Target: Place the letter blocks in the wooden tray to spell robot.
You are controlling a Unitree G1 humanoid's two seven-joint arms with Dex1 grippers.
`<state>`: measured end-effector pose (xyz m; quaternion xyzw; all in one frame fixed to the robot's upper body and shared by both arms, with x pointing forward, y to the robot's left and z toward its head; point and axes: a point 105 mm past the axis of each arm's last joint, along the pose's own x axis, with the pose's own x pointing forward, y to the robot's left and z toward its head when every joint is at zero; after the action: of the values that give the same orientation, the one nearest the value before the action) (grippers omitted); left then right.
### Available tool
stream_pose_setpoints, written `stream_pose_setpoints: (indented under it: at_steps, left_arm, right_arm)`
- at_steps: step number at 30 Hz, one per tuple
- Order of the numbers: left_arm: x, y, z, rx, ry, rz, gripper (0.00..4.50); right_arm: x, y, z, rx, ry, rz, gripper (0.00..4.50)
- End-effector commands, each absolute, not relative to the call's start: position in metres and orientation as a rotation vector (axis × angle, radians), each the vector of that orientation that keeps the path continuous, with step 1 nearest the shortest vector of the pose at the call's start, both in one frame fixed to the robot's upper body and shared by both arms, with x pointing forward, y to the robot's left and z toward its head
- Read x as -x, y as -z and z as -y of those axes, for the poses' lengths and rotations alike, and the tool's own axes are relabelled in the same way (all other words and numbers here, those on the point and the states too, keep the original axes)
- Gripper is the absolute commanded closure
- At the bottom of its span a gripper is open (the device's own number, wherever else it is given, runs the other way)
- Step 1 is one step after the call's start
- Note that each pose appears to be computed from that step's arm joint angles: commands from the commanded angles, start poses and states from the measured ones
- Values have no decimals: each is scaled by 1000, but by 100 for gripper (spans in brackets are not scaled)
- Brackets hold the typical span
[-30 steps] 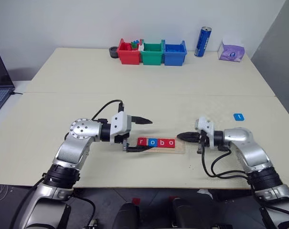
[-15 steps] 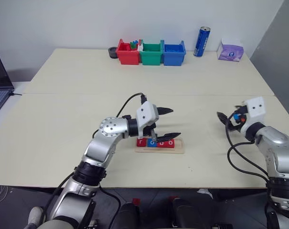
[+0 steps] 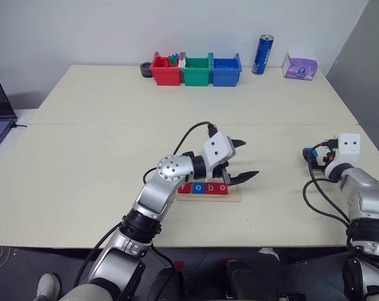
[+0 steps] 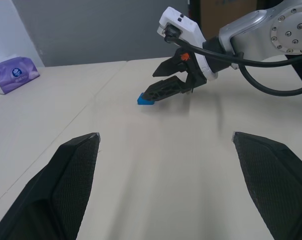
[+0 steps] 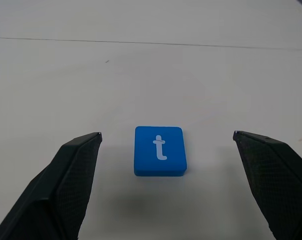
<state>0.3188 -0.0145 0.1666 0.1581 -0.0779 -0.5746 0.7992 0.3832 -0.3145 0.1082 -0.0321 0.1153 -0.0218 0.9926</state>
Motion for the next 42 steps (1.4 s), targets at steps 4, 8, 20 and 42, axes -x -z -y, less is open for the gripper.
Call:
stream_pose_setpoints:
  at_steps: [4,8,20,42]
  left_arm:
    - [-323,-177,7,-374,1214,201,0]
    - [-325,-175,4,-376,1209,196,0]
    - [-327,-178,3,-361,1216,200,0]
    - [-286,-161,-56,-480,1367,128,0]
  right_arm:
    - [-394,-112,313,44,24,-213,1]
    - [-396,-108,315,27,41,-228,1]
    - [-394,-103,318,30,68,-240,303]
    - [-269,-78,150,-21,-109,-546,303]
